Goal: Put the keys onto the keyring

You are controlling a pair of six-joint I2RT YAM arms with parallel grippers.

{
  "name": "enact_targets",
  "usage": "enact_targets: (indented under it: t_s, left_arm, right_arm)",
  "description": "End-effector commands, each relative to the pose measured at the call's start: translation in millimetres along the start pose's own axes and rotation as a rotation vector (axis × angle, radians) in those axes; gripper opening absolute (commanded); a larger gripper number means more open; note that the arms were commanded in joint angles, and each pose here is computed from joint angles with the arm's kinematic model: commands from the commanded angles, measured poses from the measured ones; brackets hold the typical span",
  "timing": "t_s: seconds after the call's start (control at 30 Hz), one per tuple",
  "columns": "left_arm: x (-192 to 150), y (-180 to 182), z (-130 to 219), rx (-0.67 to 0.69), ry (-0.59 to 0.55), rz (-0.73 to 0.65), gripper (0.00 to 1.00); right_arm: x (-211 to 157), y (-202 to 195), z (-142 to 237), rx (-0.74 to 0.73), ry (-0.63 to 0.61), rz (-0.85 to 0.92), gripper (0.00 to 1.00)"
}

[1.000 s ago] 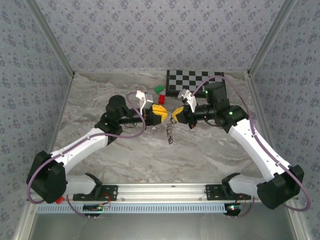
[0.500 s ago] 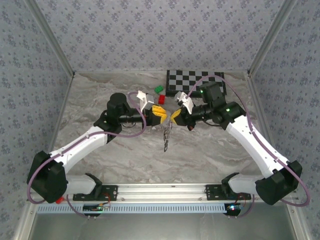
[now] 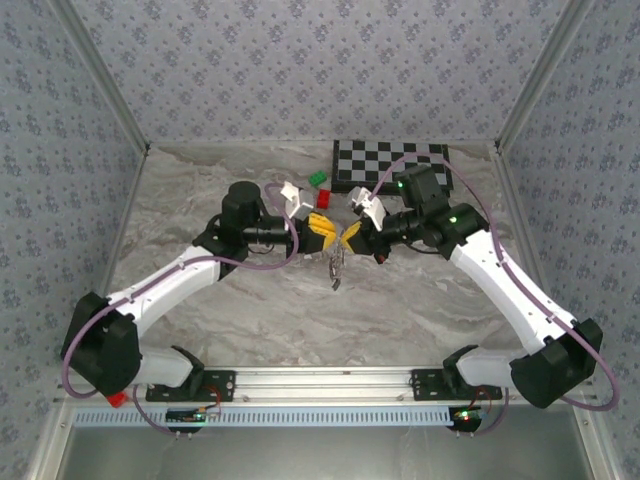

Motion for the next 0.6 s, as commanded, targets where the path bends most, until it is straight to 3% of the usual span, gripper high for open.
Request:
enact_targets:
  t_s: [0.0, 0.57]
  left_arm:
    - [7.5, -6.0, -0.3, -0.043, 0.003, -0.036, 0.24]
    - [2.4, -12.6, -5.1, -0.096, 0.025, -0.028, 0.22]
  right_arm:
    - [15.1, 9.0, 6.0, 0.015, -0.031, 0.047, 0.00]
    - [14.4, 8.5, 4.1, 0.017, -0.028, 0.049, 0.00]
Point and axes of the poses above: each hand's point on the last joint's axis, 136 mm out from that joint toward the fingers, its own z axis back along the fingers, its own y axis along the line the jaws close on, x = y × z, the point moved 1 cm from there along z, back along the fingers, and after that the axes turned 9 degrees about -z, right-handed, at the moved point
